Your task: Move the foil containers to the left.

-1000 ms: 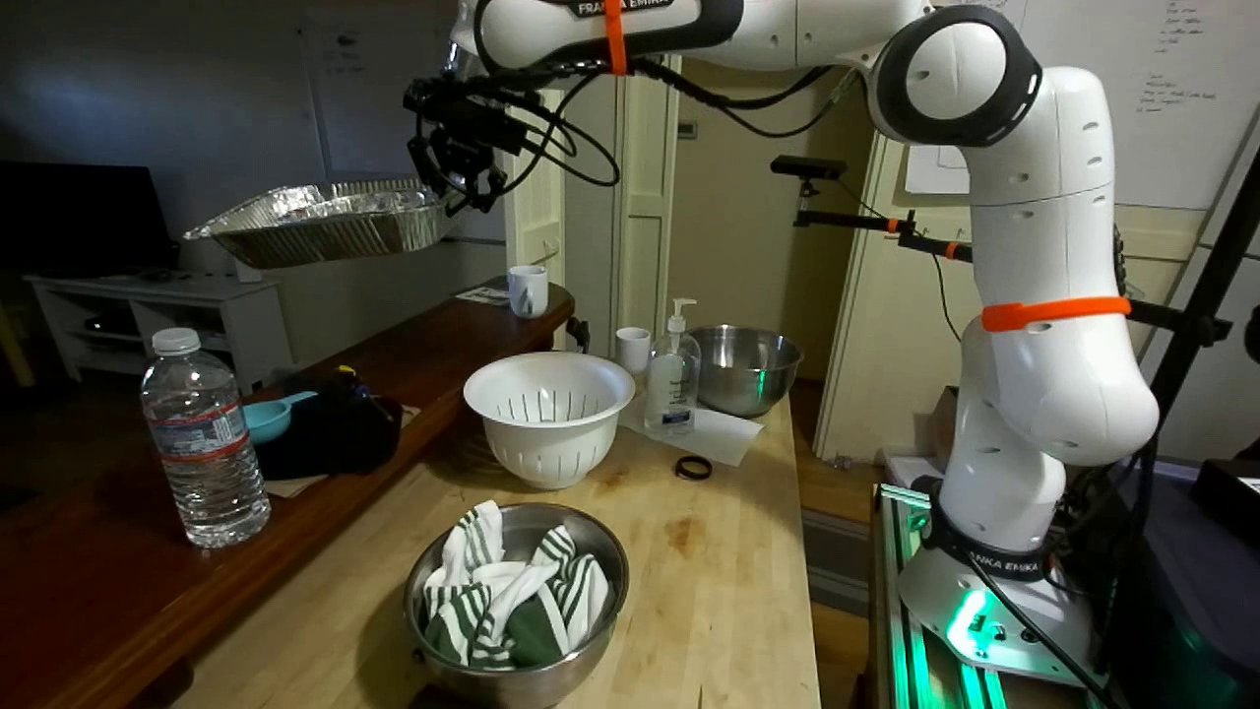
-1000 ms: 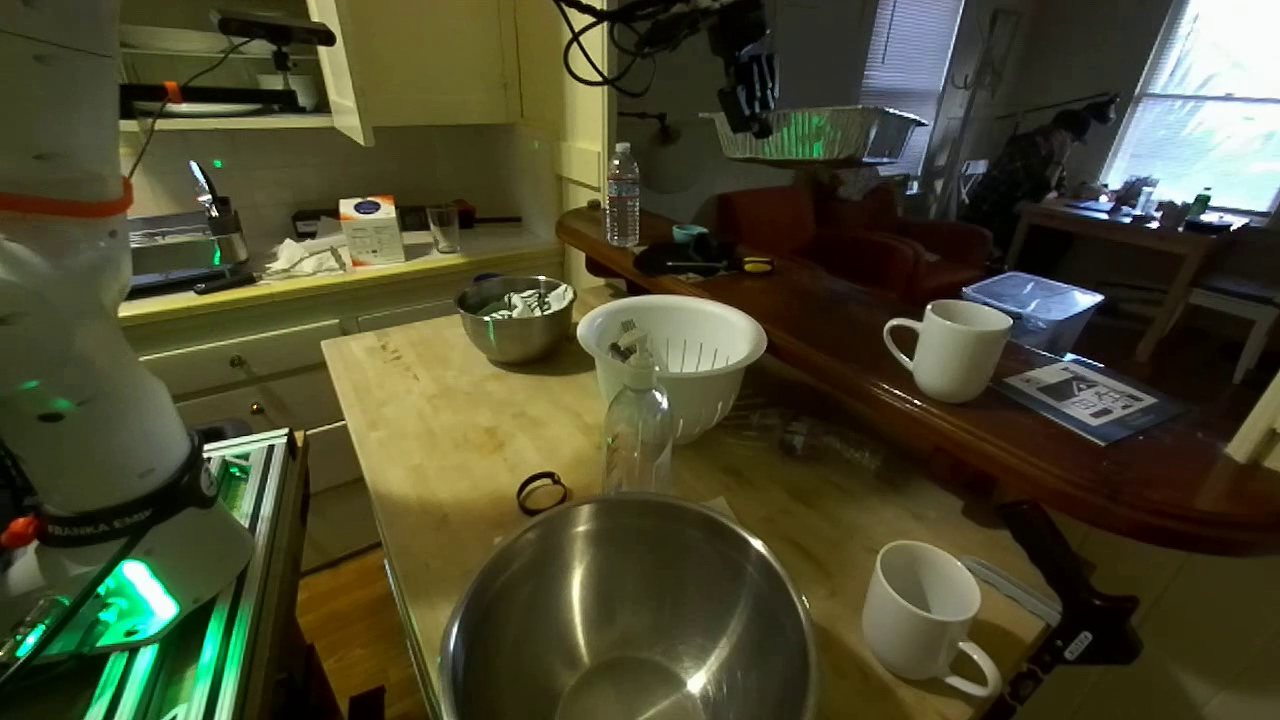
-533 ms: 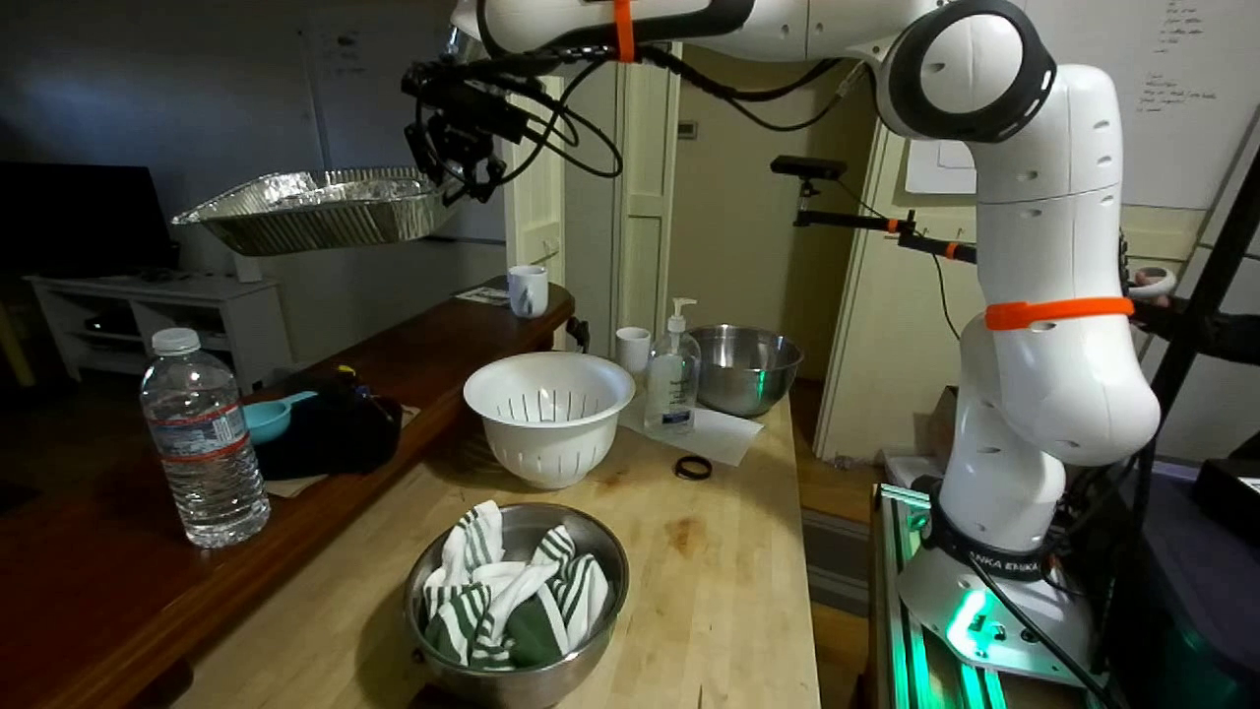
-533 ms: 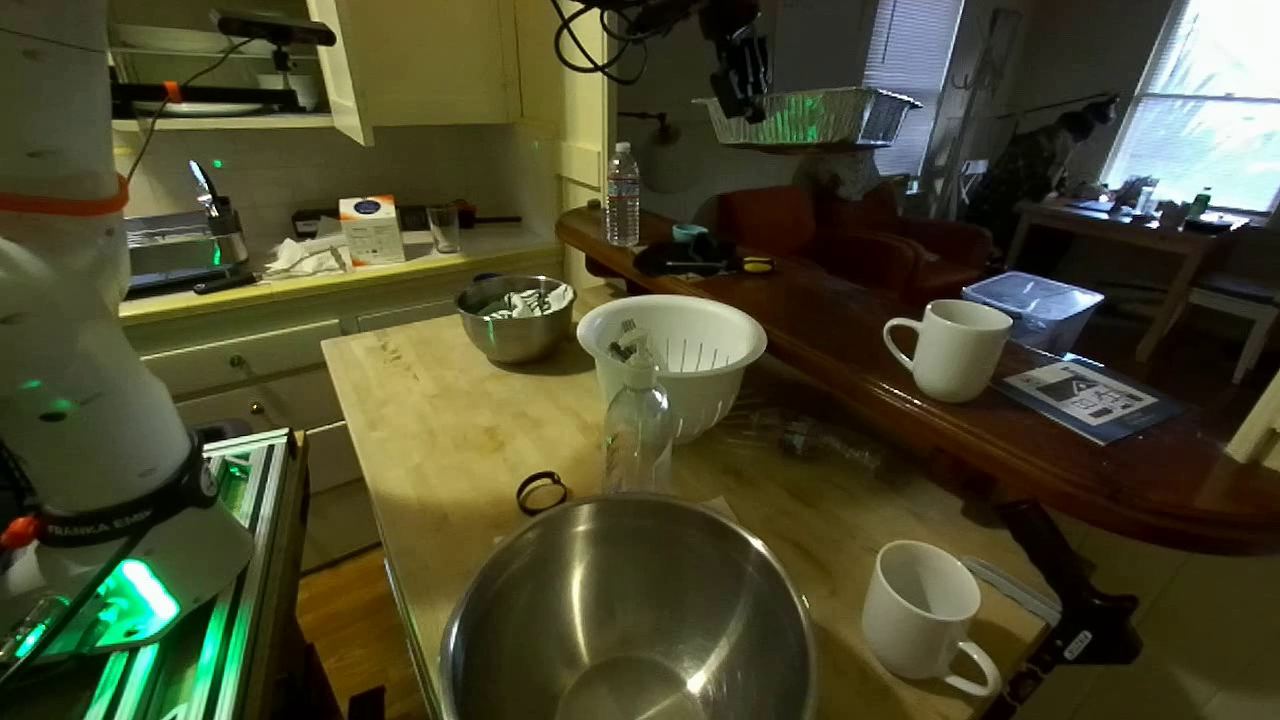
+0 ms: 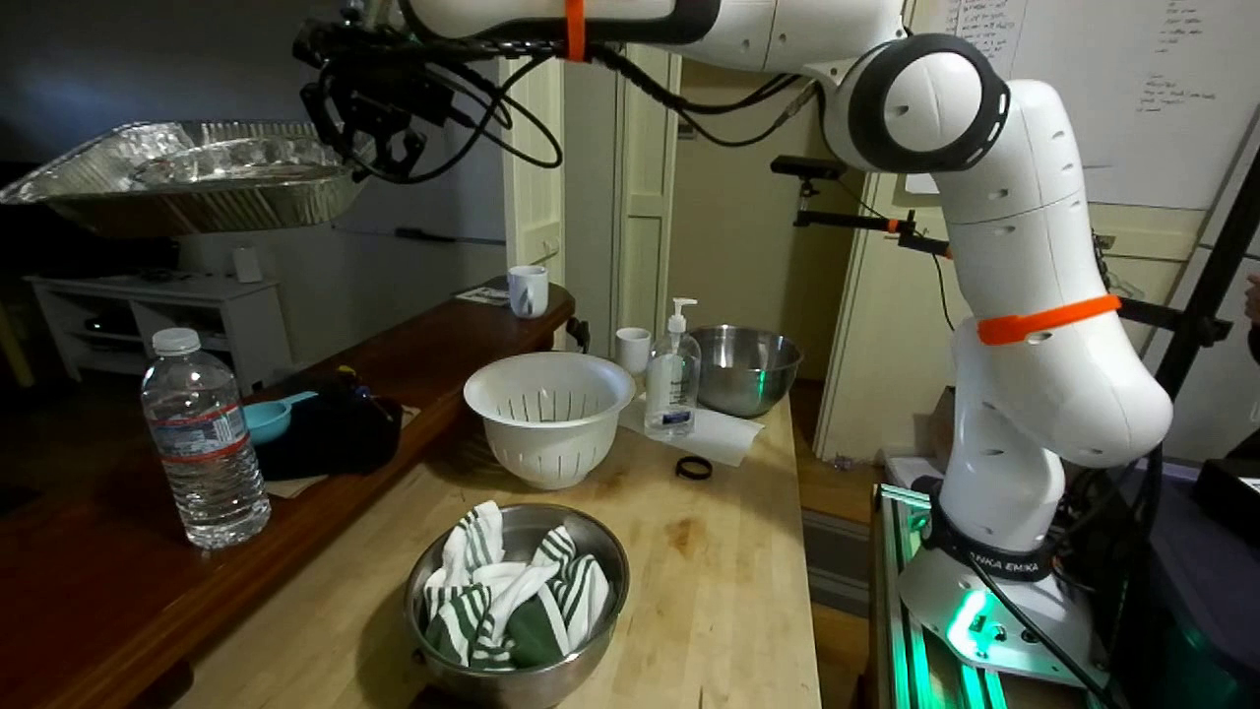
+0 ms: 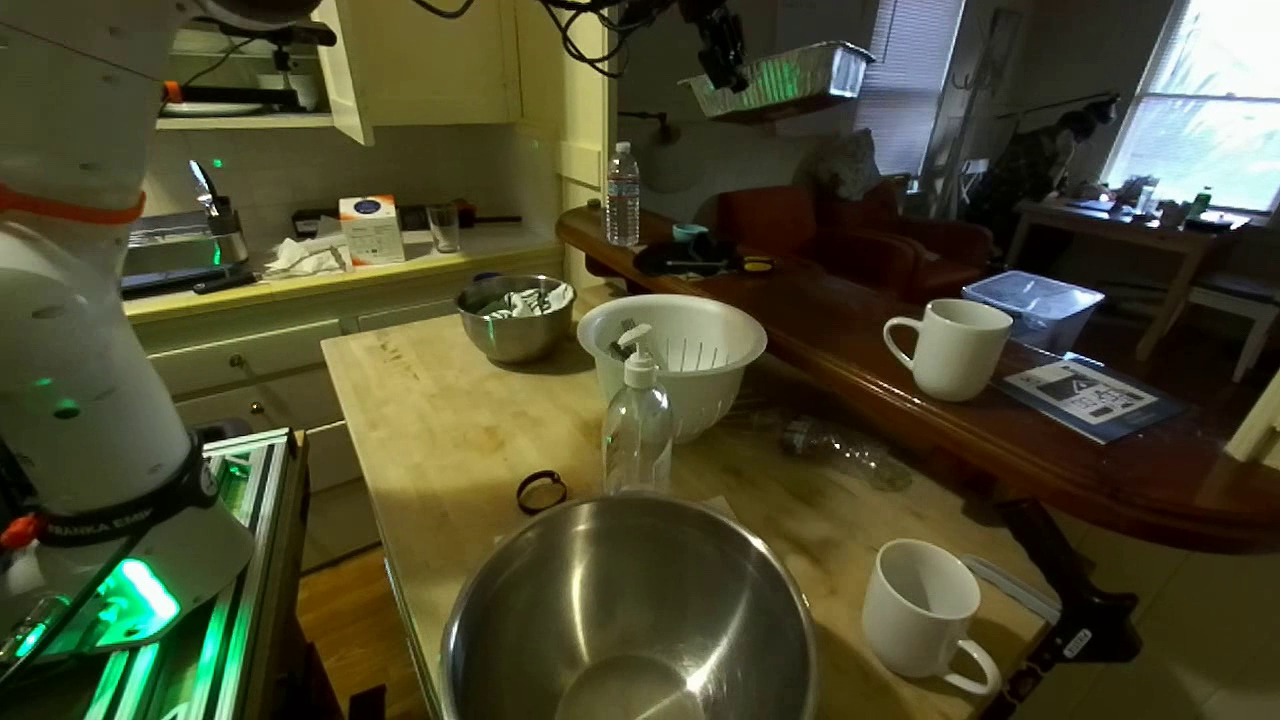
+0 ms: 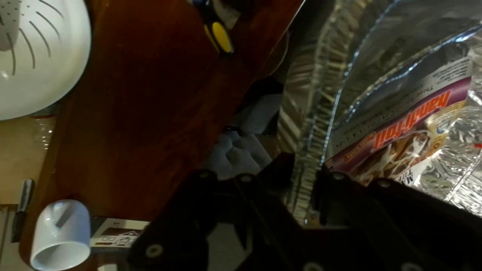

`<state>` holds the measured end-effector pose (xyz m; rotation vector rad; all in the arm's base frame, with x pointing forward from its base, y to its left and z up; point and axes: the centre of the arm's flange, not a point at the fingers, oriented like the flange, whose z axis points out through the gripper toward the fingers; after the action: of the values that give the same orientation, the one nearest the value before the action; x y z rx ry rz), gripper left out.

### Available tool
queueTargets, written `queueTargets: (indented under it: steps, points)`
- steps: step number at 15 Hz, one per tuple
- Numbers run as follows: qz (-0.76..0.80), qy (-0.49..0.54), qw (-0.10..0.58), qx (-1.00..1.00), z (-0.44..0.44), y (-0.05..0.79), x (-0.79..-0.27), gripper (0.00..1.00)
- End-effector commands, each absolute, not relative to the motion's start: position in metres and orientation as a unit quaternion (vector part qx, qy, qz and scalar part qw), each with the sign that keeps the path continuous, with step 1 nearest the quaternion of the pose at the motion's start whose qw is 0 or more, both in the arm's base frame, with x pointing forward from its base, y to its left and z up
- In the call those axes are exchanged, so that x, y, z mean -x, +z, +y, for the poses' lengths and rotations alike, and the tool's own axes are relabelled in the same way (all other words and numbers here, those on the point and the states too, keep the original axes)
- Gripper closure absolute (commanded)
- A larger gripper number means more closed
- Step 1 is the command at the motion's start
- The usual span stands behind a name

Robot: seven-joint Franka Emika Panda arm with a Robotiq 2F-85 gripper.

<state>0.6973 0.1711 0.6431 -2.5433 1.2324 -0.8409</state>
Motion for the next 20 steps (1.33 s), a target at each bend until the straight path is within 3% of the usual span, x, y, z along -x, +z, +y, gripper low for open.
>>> queueTargets:
  steps: [1,16,17,20]
  points:
    - [0.366,-0.306,0.102,0.873,0.245,0.677,-0.739,0.96]
    - [0.172,-0.290,0.240,0.910,0.414,0.704,-0.704,0.96]
    - [0.201,-0.296,0.228,0.905,0.377,0.670,-0.664,0.86]
    - [0.184,-0.300,0.232,0.907,0.387,0.674,-0.658,0.86]
